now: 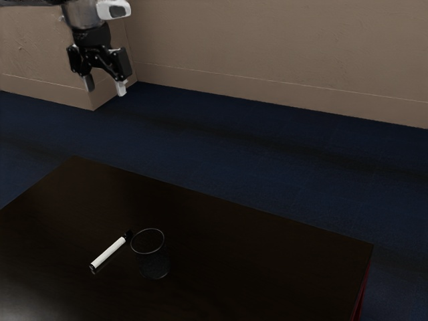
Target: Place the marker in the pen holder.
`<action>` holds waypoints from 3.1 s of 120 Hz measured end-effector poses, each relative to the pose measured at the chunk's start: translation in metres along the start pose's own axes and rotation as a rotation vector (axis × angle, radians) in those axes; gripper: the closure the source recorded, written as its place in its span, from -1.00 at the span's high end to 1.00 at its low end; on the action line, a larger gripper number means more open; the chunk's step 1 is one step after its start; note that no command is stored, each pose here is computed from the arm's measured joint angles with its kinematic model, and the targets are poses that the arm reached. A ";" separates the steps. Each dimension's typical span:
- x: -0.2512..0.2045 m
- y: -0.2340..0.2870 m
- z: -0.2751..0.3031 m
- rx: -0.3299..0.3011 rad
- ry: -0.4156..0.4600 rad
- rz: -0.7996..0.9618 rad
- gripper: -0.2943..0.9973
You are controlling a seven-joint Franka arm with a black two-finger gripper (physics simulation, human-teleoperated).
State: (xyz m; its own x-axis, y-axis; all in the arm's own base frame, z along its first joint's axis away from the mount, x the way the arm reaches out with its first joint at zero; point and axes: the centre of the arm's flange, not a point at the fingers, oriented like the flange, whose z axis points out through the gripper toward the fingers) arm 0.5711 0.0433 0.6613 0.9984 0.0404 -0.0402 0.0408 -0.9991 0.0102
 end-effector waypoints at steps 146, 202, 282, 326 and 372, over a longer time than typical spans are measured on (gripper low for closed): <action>-0.033 -0.048 0.417 0.080 0.033 0.085 0.54; -0.036 -0.047 0.431 0.062 0.032 0.074 0.54; -0.036 -0.041 0.419 0.055 0.050 0.092 -0.17; -0.035 -0.038 0.421 0.063 0.048 0.094 -0.35; -0.035 -0.037 0.415 0.068 0.058 0.049 -0.58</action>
State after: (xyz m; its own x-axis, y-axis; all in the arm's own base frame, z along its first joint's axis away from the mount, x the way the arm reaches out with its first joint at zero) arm 0.5182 0.0741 0.2473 0.9998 -0.0094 0.0171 -0.0084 -0.9983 -0.0568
